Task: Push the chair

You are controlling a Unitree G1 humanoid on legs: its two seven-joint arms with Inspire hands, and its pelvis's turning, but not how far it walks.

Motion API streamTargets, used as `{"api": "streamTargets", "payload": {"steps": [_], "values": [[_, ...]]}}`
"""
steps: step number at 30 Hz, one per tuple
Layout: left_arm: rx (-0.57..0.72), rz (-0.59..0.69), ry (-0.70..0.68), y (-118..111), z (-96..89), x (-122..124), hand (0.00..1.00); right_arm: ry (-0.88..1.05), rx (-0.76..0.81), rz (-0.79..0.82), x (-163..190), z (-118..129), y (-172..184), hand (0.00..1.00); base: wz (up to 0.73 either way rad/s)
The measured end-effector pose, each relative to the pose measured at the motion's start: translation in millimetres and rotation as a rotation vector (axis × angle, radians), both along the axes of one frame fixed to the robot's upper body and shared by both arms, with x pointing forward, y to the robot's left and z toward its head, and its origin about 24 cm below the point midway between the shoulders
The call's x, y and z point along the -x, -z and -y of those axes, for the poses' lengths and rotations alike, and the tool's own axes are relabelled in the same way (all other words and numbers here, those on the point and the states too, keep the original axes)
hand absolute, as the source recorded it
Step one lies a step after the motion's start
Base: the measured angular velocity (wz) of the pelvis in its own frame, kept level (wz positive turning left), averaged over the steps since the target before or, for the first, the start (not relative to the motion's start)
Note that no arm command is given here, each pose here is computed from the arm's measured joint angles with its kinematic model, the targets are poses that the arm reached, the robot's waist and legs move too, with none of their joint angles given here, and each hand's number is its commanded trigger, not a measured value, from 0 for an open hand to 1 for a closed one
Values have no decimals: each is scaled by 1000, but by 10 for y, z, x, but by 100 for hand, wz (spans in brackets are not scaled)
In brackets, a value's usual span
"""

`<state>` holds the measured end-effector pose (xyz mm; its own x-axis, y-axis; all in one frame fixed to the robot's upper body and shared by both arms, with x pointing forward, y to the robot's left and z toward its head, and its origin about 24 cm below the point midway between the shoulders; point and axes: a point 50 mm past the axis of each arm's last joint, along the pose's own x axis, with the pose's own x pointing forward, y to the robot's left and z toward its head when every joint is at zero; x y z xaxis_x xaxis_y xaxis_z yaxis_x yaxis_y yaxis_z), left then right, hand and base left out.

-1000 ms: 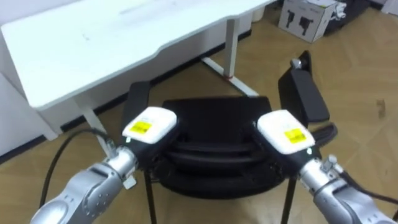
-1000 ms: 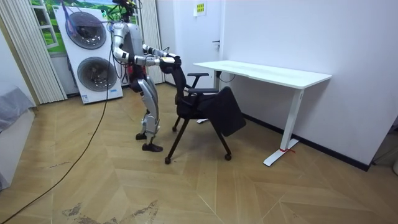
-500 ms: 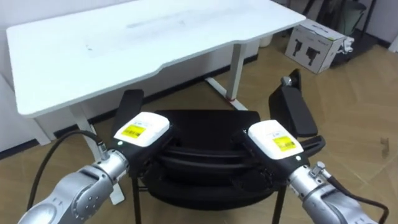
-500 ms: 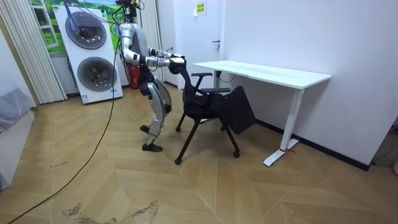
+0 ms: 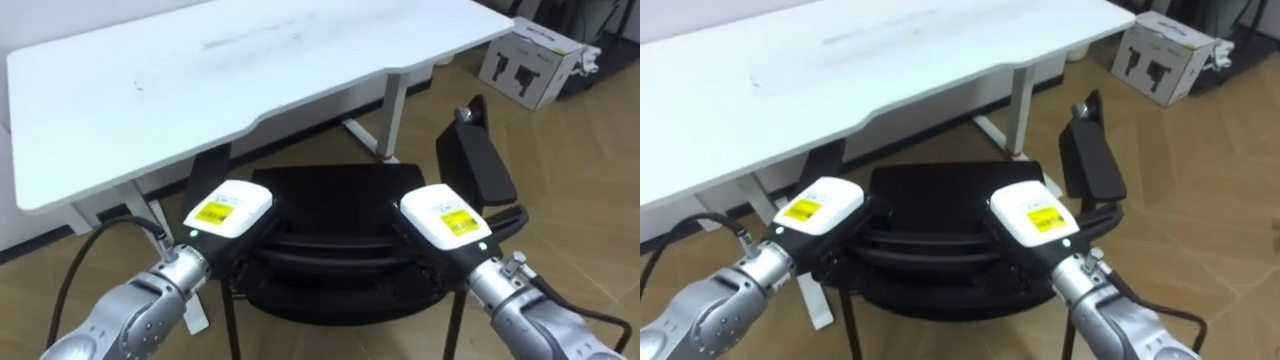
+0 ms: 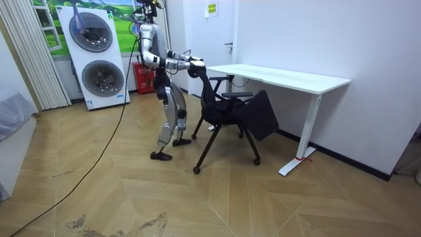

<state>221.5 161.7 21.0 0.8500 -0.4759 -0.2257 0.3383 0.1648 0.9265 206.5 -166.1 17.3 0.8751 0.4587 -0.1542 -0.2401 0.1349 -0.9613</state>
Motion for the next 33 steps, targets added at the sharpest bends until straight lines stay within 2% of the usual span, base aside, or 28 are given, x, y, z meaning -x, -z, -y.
{"api": "streamTargets", "payload": {"steps": [10,14,21,27,33], "values": [[41,27,-7,-2,60,-2,100,-10,26,27,-7,35,-119,100,-1],[33,15,5,26,83,21,100,-20,34,-16,49,49,-70,100,28],[18,24,10,32,36,18,100,-34,28,-23,63,13,-51,100,2],[18,16,18,54,25,26,100,-37,24,-18,95,9,-25,100,49],[10,29,52,47,105,32,100,-22,62,-32,87,87,-10,100,22]]}}
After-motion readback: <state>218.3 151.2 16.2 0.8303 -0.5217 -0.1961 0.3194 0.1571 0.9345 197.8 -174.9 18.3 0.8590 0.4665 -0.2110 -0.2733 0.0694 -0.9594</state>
